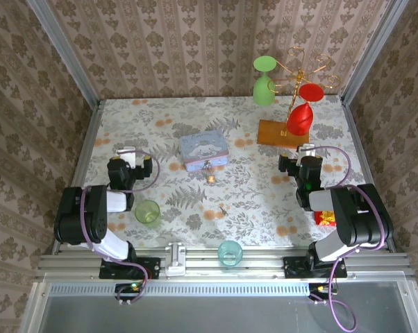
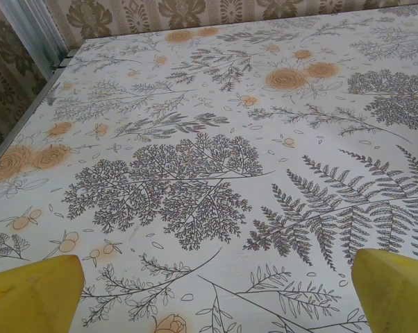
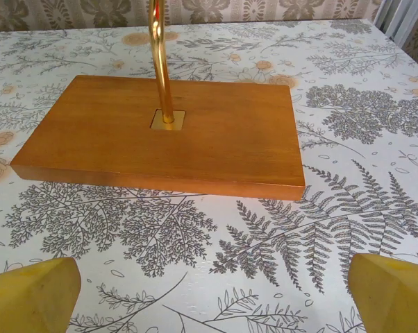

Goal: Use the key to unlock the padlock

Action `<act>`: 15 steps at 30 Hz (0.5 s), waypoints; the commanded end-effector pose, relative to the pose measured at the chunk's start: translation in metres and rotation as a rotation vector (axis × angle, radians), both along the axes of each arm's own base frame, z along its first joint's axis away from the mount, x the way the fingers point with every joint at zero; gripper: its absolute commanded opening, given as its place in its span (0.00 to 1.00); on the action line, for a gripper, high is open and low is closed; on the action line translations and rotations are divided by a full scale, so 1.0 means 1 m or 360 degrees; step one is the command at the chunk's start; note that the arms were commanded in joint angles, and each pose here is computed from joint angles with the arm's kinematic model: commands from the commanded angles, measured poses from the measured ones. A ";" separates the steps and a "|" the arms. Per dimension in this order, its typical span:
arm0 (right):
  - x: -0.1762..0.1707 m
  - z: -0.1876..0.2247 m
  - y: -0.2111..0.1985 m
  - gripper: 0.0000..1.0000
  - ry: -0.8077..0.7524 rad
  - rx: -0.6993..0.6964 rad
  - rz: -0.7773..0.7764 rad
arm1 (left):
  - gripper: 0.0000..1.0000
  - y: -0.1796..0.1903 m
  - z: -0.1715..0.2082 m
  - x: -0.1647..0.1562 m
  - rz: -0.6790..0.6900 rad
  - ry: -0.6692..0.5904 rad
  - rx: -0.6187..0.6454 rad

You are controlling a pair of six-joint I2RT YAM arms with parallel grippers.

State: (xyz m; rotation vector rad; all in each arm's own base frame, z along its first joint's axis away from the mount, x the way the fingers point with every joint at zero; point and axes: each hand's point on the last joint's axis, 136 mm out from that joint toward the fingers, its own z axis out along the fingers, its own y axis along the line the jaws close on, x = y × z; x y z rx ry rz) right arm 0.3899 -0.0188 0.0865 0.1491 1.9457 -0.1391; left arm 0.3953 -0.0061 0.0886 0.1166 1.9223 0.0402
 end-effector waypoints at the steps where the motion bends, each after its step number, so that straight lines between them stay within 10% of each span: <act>1: 0.006 0.012 -0.002 1.00 -0.0073 0.0011 -0.0012 | 1.00 -0.003 0.007 0.005 -0.0031 -0.0033 0.0013; 15: 0.007 0.013 -0.001 1.00 -0.0075 0.0008 -0.0004 | 1.00 -0.003 0.007 0.005 -0.0034 -0.0030 0.0013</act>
